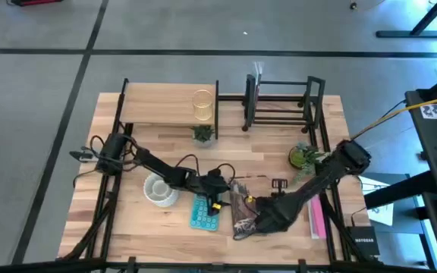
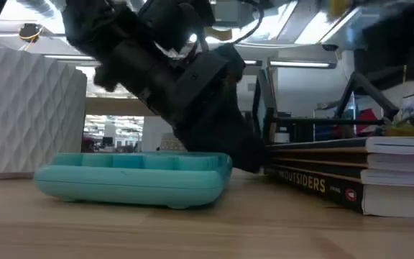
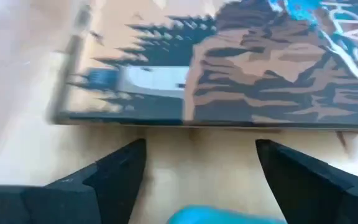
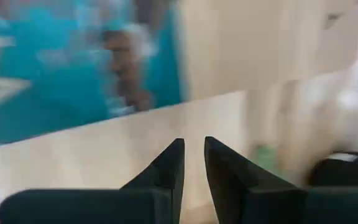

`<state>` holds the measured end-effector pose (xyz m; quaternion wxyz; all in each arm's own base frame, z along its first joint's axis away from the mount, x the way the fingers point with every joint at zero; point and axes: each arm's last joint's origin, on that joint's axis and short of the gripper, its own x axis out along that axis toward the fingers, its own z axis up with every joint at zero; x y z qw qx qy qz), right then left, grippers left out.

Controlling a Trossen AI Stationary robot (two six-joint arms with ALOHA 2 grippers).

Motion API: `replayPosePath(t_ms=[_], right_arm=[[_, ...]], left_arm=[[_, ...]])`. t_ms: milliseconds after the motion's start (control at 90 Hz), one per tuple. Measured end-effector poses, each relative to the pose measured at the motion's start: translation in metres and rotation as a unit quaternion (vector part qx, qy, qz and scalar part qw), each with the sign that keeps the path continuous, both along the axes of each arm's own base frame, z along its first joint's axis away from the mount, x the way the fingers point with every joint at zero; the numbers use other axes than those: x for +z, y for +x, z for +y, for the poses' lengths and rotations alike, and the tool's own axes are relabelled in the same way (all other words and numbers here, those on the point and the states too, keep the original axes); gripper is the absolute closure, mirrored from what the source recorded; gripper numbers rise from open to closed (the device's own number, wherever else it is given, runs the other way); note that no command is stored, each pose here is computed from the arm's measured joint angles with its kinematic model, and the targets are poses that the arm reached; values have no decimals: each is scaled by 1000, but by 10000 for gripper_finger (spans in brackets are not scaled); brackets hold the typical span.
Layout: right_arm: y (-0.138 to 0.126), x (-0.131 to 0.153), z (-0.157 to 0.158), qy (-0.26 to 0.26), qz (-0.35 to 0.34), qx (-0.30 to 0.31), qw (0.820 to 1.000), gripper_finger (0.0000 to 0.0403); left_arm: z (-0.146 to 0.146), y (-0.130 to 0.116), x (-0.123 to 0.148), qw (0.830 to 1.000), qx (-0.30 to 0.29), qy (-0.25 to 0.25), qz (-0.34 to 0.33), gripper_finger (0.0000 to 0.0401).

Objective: Stock shelves
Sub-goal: Put the brown book on the book shelf

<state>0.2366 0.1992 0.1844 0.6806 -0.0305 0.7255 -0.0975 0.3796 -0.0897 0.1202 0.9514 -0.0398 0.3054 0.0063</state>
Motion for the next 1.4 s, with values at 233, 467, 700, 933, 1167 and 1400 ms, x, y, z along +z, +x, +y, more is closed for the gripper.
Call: replayPosePath(t_ms=[233,467,700,933,1167,1400], right_arm=[[-18,2,62,100,-162,-37,981,354],[-6,23,107,98,-458,84,879,346],[20,-10,100,26,-420,191,887,240],[32,-41,88,-72,-349,300,885,152],[24,-56,80,-140,-293,312,893,180],[5,-51,90,-77,-275,235,929,250]], left_arm=[[6,-9,27,999,10,50,3,106],[10,-8,26,999,6,48,9,106],[18,-4,29,998,3,66,-9,106],[38,4,35,999,-16,24,-44,106],[44,8,37,996,-51,3,-71,106],[34,8,32,995,-76,-4,-65,106]])
